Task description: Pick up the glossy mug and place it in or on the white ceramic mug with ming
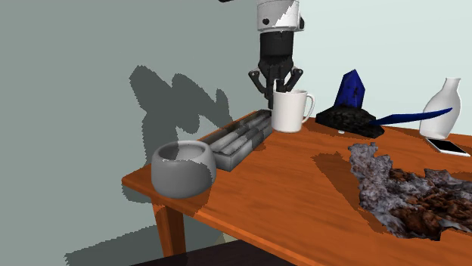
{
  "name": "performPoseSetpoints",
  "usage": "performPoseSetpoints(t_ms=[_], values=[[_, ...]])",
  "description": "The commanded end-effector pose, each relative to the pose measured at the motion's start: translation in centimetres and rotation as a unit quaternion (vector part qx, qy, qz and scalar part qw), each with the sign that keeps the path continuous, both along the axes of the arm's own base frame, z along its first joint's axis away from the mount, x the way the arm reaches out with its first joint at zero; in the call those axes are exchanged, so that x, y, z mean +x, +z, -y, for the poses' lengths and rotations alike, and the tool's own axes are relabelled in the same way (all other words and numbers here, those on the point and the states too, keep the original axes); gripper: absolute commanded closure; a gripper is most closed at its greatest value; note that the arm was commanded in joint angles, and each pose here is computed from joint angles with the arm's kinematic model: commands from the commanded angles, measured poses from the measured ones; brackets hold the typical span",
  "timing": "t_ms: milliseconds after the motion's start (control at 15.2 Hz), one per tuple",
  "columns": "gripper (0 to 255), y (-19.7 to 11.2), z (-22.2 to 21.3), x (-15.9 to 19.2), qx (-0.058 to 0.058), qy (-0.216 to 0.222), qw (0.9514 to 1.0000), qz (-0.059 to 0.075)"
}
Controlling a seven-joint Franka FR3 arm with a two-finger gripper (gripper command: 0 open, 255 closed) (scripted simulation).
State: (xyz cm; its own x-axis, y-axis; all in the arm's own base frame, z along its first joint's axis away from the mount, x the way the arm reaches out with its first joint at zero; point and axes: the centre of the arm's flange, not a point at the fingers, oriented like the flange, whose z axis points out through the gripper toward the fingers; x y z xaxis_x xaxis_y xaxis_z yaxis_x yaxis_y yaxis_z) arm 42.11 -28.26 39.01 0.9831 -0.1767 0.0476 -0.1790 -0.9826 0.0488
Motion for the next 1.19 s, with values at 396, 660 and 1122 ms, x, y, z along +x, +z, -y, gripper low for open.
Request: performPoseSetpoints(t_ms=[396,660,1122], values=[[255,3.7,-1.3,0.2,0.0,0.0,1.0,0.0],[255,4.2,-6.5,0.8,0.0,0.0,1.0,0.0],[255,5.0,-15.7,1.8,0.0,0.0,1.0,0.0]])
